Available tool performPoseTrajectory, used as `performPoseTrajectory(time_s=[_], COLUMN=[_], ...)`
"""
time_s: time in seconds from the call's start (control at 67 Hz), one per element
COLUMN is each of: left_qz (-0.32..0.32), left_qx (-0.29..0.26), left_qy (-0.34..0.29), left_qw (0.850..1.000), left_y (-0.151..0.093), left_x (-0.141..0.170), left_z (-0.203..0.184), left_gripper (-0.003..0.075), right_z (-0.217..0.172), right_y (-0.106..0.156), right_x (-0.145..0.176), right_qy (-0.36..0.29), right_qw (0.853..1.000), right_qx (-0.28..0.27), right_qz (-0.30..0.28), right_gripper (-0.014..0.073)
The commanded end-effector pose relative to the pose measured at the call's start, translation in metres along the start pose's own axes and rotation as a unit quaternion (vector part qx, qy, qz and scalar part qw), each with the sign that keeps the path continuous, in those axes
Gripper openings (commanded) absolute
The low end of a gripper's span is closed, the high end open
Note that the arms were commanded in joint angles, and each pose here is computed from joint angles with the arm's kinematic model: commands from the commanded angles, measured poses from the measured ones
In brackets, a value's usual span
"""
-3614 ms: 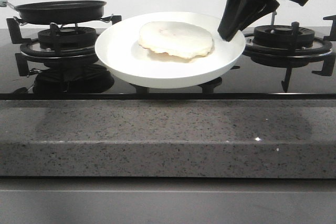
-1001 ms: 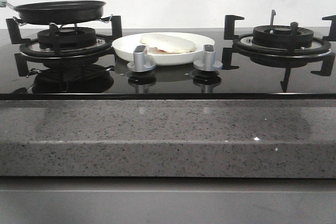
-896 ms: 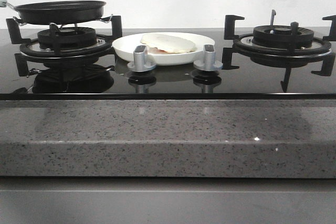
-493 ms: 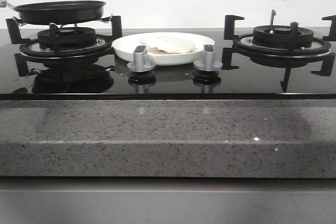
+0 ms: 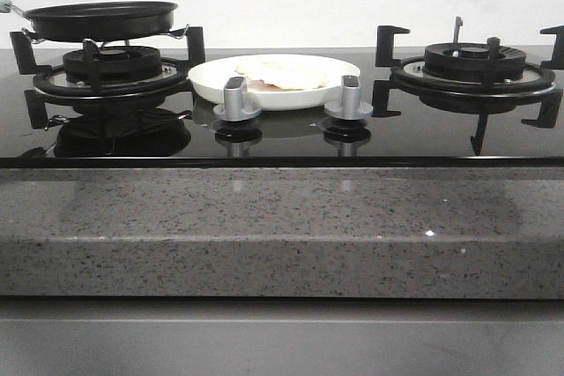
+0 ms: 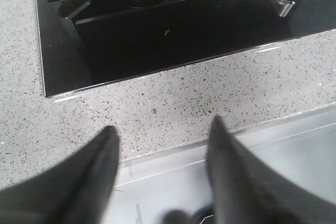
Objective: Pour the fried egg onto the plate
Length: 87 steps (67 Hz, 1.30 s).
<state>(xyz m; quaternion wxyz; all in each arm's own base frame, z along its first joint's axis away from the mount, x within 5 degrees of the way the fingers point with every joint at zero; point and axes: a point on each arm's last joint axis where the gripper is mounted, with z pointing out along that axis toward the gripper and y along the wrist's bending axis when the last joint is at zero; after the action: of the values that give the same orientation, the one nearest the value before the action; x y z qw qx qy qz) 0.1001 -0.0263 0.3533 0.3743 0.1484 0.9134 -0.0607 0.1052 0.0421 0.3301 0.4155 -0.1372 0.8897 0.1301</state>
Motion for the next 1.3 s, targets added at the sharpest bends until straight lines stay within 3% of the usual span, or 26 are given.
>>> performPoseTrajectory(time_s=[0.0, 0.179, 0.269, 0.896, 1.105, 1.165, 1.284], left_qz=[-0.006, -0.006, -0.006, -0.006, -0.011, -0.017, -0.029], left_qx=[0.004, 0.004, 0.004, 0.004, -0.058, -0.082, -0.117], left_qy=[-0.043, -0.043, -0.043, -0.047, -0.164, -0.227, -0.286], left_qw=[0.999, 0.999, 0.999, 0.999, 0.985, 0.97, 0.951], left_y=[-0.001, -0.001, -0.001, -0.002, 0.004, 0.005, 0.006], left_x=[-0.01, -0.01, -0.01, -0.01, 0.012, 0.025, 0.057], left_z=[-0.006, -0.006, -0.006, -0.006, -0.017, -0.018, -0.008], left_gripper=[0.0216, 0.0045, -0.002, -0.002, -0.002, -0.002, -0.002], right_z=[-0.008, -0.008, -0.008, -0.008, -0.008, -0.008, -0.008], right_y=[0.001, 0.001, 0.001, 0.001, 0.001, 0.001, 0.001], right_x=[-0.009, -0.008, -0.008, -0.008, -0.008, -0.008, -0.008], right_qy=[-0.037, -0.033, -0.033, -0.032, -0.032, -0.032, -0.032], right_qw=[0.999, 0.999, 0.999, 0.999, 0.999, 0.999, 0.999], right_qx=[0.004, 0.003, 0.003, 0.004, 0.004, 0.004, 0.004], right_qz=[-0.006, -0.006, -0.006, -0.006, -0.006, -0.006, -0.006], right_gripper=[0.0167, -0.0071, -0.0068, -0.0069, -0.0069, -0.0069, -0.0069])
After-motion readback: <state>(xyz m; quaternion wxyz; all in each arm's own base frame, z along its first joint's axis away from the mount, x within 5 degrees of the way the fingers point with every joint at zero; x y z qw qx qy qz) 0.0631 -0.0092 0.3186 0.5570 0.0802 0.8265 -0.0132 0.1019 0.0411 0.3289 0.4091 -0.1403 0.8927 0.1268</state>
